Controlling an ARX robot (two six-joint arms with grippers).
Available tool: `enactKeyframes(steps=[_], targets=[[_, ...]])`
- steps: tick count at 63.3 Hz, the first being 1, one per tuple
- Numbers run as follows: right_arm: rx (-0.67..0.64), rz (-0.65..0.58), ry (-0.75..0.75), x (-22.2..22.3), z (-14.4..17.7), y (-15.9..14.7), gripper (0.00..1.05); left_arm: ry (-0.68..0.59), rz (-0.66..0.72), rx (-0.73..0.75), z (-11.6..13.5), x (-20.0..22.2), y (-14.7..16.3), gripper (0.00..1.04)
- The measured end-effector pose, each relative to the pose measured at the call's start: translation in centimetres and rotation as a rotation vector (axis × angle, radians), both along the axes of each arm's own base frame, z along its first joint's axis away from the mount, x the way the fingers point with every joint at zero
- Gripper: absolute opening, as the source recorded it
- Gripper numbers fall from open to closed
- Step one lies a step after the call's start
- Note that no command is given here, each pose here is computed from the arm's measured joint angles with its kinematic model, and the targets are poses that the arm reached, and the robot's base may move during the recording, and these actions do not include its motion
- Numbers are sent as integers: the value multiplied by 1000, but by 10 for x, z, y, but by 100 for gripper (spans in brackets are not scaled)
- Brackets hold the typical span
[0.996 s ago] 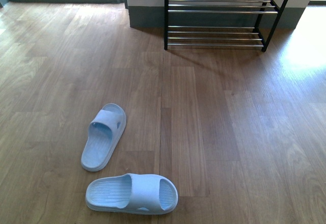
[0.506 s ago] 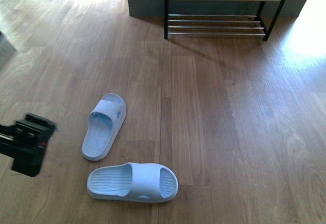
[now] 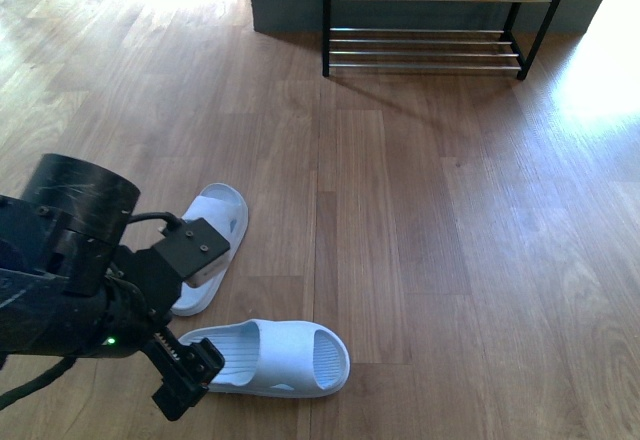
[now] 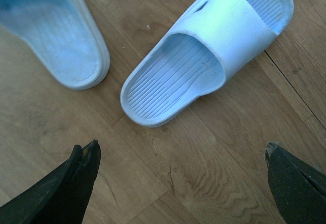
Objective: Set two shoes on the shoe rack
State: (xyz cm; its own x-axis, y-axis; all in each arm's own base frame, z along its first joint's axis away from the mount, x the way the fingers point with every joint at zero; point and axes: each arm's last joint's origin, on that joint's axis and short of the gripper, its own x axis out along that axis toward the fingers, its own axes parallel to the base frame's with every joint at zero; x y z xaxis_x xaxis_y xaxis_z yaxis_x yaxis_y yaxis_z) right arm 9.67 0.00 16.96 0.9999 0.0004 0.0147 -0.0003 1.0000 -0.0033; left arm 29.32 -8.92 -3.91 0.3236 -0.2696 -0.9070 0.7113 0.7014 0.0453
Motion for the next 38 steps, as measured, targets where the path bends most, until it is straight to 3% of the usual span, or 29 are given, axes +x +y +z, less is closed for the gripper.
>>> enactKeyframes(steps=[17, 38], targets=[[0, 0, 0, 0, 0, 0, 96, 115, -112, -13, -52, 19, -7, 95], [0, 0, 0, 0, 0, 0, 96, 187, -241, -51, -80, 18, -31, 95]])
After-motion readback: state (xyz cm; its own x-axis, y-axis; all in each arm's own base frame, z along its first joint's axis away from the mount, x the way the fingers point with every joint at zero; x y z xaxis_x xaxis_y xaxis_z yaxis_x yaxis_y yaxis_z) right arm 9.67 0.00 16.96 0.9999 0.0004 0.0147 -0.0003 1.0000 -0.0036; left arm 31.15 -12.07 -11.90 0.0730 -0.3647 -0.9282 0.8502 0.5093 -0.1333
